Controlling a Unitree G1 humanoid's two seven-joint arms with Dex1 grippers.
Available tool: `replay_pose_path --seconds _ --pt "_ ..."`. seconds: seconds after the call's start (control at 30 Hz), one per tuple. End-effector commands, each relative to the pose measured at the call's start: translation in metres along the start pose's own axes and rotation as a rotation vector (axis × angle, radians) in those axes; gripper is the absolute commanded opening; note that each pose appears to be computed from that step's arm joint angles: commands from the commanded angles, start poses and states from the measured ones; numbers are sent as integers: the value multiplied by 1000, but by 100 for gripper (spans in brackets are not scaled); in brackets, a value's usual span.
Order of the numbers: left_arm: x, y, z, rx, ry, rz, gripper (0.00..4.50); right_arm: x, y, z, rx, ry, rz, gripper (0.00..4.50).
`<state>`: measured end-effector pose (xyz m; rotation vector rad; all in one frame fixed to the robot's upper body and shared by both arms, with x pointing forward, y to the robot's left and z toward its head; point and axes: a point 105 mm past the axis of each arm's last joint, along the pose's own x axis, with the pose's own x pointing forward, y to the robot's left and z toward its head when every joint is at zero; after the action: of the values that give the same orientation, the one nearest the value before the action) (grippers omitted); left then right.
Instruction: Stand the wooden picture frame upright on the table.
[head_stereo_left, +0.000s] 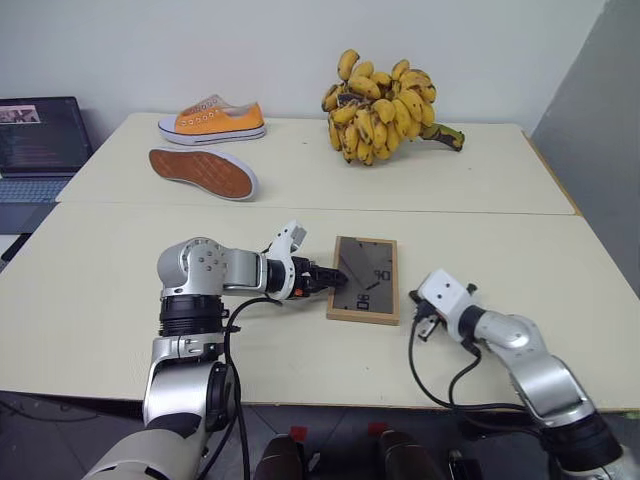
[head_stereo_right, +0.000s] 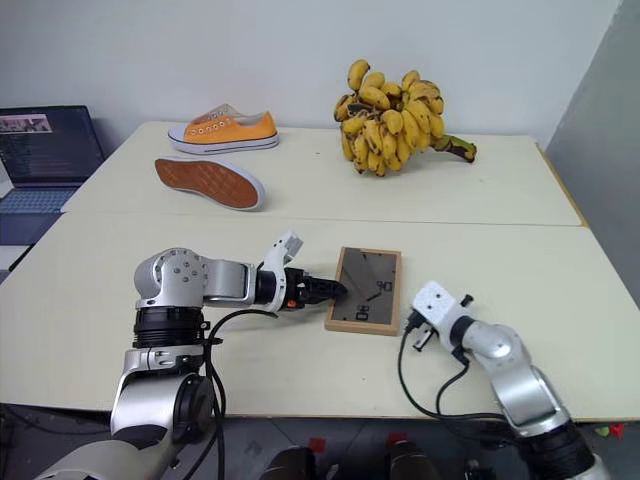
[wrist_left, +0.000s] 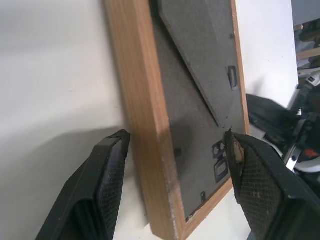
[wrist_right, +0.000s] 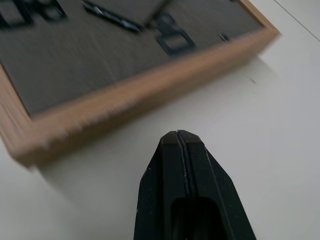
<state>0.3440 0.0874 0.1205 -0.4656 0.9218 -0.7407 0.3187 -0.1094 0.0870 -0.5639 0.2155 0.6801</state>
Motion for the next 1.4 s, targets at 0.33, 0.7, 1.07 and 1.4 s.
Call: replay_pose_path --seconds 0.33,0.7,1.07,1.4 --pt "0 -15 11 25 -13 -42 320 9 0 31 18 -69 -25 0" --pt "-2 -23 21 -10 -64 -107 217 10 -7 28 24 -62 -46 0" --pt "-4 -31 26 -17 -84 -149 129 11 -9 28 18 -64 -54 0" --pt "-15 -41 52 249 -244 -175 129 -21 -44 7 40 -16 -155 0"
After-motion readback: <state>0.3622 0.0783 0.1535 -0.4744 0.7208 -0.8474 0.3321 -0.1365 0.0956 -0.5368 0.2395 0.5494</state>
